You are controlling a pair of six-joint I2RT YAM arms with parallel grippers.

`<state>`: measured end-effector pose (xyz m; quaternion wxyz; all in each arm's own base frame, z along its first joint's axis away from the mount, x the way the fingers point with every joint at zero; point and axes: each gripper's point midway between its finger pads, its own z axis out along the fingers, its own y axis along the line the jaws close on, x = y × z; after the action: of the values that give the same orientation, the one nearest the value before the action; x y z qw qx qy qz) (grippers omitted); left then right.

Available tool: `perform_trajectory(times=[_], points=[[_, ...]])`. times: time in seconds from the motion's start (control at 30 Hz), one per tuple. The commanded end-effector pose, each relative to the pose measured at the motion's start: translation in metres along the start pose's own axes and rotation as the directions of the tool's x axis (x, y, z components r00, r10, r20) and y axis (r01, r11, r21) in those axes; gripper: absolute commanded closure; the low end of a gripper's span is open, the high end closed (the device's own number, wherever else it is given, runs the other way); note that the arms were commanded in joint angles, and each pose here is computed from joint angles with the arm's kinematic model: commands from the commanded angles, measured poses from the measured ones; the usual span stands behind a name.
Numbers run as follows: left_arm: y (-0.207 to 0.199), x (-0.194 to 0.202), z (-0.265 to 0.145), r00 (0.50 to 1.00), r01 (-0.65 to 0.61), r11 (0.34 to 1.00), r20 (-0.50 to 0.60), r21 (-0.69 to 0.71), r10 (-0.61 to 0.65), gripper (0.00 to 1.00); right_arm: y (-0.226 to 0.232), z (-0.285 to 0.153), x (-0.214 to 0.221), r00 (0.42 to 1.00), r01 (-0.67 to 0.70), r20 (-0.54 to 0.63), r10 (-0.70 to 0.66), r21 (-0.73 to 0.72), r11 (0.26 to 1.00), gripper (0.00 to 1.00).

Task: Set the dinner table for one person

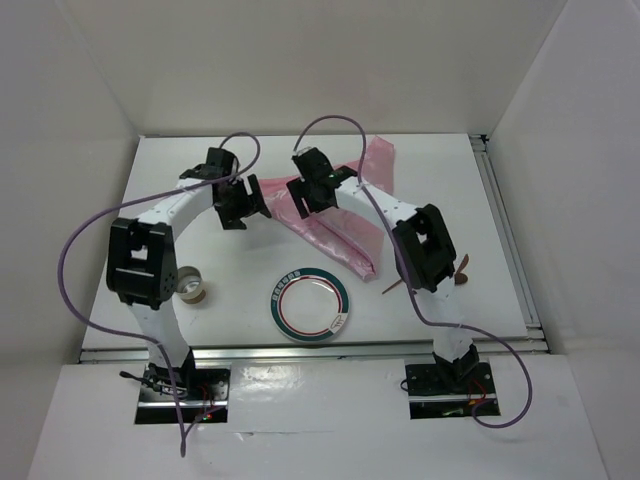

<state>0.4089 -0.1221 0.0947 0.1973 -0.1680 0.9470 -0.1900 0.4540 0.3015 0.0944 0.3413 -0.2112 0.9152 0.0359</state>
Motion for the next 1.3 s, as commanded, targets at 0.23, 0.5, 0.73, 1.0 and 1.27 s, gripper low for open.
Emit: perform_trajectory(times=[0.23, 0.5, 0.73, 1.0, 1.27], points=[[-0.047, -0.006, 0.059, 0.997, 0.041, 0.999, -0.065, 0.034, -0.039, 0.14, -0.023, 0.040, -0.007, 1.000, 0.018, -0.001, -0.018, 0.027, 0.999, 0.50], [-0.054, -0.011, 0.089, 0.994, 0.077, 0.997, -0.076, 0.006, -0.076, 0.28, -0.048, 0.003, -0.033, 0.992, -0.120, 0.048, 0.120, -0.017, 0.993, 1.00], [-0.073, -0.032, 0.085, 0.995, 0.056, 0.997, -0.091, 0.050, -0.051, 1.00, -0.084, -0.099, -0.080, 0.938, -0.246, 0.218, 0.269, -0.130, 0.961, 1.00], [-0.100, -0.086, -0.009, 0.993, -0.059, 0.992, 0.105, 0.108, 0.047, 1.00, -0.140, -0.181, -0.106, 0.847, -0.351, 0.348, 0.402, -0.203, 0.914, 1.00], [-0.104, -0.142, -0.131, 0.935, -0.137, 0.985, 0.340, 0.100, 0.095, 1.00, -0.149, -0.213, -0.052, 0.809, -0.408, 0.360, 0.465, -0.226, 0.884, 1.00]])
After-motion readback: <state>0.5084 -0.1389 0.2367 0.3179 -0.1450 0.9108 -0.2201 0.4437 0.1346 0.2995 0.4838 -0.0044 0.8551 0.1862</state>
